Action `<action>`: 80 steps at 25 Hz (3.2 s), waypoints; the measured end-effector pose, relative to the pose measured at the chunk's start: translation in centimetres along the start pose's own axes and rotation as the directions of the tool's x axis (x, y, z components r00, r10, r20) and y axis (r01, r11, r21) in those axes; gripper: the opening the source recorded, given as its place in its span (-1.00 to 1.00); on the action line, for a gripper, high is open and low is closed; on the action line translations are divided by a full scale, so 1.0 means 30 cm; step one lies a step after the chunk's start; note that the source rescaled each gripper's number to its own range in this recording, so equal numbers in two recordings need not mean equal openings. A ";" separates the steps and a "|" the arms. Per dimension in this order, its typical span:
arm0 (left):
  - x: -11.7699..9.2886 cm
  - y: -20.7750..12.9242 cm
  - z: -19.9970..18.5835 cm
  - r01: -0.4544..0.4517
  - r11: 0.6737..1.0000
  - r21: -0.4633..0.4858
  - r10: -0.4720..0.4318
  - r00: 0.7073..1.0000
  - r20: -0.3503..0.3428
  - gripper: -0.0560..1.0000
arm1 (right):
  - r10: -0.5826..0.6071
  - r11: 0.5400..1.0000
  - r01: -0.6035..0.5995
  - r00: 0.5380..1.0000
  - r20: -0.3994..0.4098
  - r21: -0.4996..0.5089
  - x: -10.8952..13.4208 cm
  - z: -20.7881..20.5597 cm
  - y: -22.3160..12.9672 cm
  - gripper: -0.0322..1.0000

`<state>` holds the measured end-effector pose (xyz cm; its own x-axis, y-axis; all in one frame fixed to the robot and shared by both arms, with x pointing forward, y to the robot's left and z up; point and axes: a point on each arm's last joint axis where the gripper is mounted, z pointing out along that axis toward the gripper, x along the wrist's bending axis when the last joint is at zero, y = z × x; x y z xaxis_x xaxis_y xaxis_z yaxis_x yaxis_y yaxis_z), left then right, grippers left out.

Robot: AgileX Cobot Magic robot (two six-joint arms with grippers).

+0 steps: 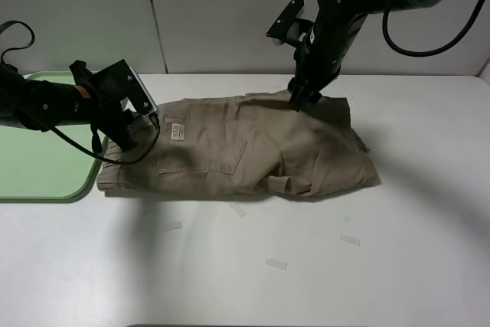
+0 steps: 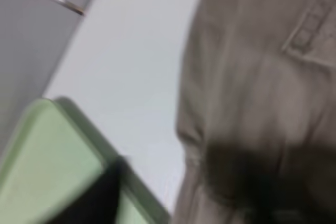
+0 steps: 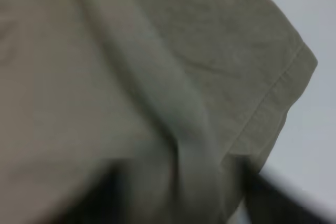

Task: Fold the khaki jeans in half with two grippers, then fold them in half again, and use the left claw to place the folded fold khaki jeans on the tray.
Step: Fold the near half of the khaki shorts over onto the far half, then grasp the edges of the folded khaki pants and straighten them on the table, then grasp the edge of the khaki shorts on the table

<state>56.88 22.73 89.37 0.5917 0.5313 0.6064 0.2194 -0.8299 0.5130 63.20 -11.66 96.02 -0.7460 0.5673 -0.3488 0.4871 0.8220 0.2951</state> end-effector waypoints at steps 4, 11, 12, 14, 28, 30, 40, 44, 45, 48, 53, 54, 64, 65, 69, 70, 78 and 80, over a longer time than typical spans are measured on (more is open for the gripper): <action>0.012 0.010 0.000 0.021 0.999 -0.033 -0.023 0.999 -0.038 0.87 | 0.015 1.000 -0.015 1.000 0.010 -0.018 -0.004 -0.001 0.006 0.93; 0.014 0.011 -0.001 0.033 0.999 -0.039 -0.035 0.998 -0.043 0.99 | 0.026 1.000 -0.026 1.000 0.006 -0.016 -0.002 -0.001 0.005 0.98; 0.014 0.012 -0.001 0.033 0.999 -0.040 -0.035 0.998 -0.045 0.99 | 0.041 0.999 -0.041 0.999 0.000 -0.015 -0.001 -0.001 0.005 0.98; 0.014 0.012 -0.001 0.035 0.999 -0.041 -0.037 0.998 -0.046 1.00 | 0.078 0.997 -0.079 0.997 -0.014 -0.011 0.004 -0.001 0.004 0.98; 0.020 0.007 -0.111 0.371 0.911 0.181 -0.388 0.919 0.071 1.00 | 0.399 0.912 -0.390 0.915 -0.056 0.129 0.010 -0.124 -0.032 0.98; 0.032 0.028 -0.156 0.381 0.907 0.181 -0.402 0.910 0.099 1.00 | 0.421 0.899 -0.409 0.906 -0.053 0.154 0.013 -0.126 -0.038 0.98; 0.048 0.102 -0.413 0.485 0.834 0.264 -0.545 0.799 0.253 1.00 | 0.506 0.851 -0.476 0.856 -0.106 0.222 0.040 -0.131 -0.045 0.98; 0.054 0.102 -0.541 0.520 0.786 0.335 -0.604 0.761 0.236 1.00 | 0.517 0.842 -0.478 0.848 -0.117 0.250 0.048 -0.134 -0.050 0.98; 0.055 0.093 -0.570 0.521 0.771 0.367 -0.615 0.759 0.214 1.00 | 0.517 0.841 -0.478 0.848 -0.117 0.254 0.048 -0.134 -0.051 0.98; 0.067 0.062 -0.672 0.538 0.722 0.435 -0.637 0.763 0.112 1.00 | 0.527 0.835 -0.484 0.840 -0.128 0.260 0.053 -0.135 -0.050 0.98; 0.070 0.019 -0.866 0.641 0.627 0.442 -0.697 0.716 -0.050 1.00 | 0.541 0.827 -0.493 0.829 -0.145 0.268 0.059 -0.136 -0.048 0.98; 0.064 0.012 -0.907 0.665 0.613 0.427 -0.712 0.699 -0.067 1.00 | 0.545 0.825 -0.497 0.825 -0.150 0.269 0.060 -0.137 -0.047 0.98; -0.061 -0.100 -1.278 0.829 0.548 0.112 -0.821 0.559 -0.116 1.00 | 0.545 0.825 -0.497 0.825 -0.150 0.267 0.060 -0.137 -0.047 0.98; -0.075 -0.112 -1.304 0.833 0.549 0.064 -0.826 0.553 -0.111 1.00 | 0.545 0.826 -0.498 0.825 -0.150 0.265 0.060 -0.136 -0.046 0.98; -0.120 -0.151 -1.364 0.841 0.537 -0.058 -0.842 0.531 -0.095 1.00 | 0.546 0.828 -0.503 0.824 -0.151 0.248 0.057 -0.135 -0.041 0.98; -0.131 -0.160 -1.362 0.849 0.524 -0.065 -0.850 0.518 -0.093 1.00 | 0.546 0.828 -0.503 0.824 -0.151 0.248 0.057 -0.135 -0.041 0.98; -0.189 -0.208 -1.266 0.861 0.502 -0.085 -0.864 0.496 -0.085 1.00 | 0.550 0.826 -0.507 0.821 -0.156 0.245 0.058 -0.135 -0.039 0.98; -0.196 -0.214 -1.251 0.860 0.506 -0.072 -0.862 0.500 -0.088 1.00 | 0.550 0.826 -0.507 0.820 -0.156 0.245 0.058 -0.135 -0.039 0.98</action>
<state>22.87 31.32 105.33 0.0382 0.9956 -0.0855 0.5639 0.0491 0.8244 59.48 -11.83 98.66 -0.4150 0.9097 0.0151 0.8921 0.4036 0.2029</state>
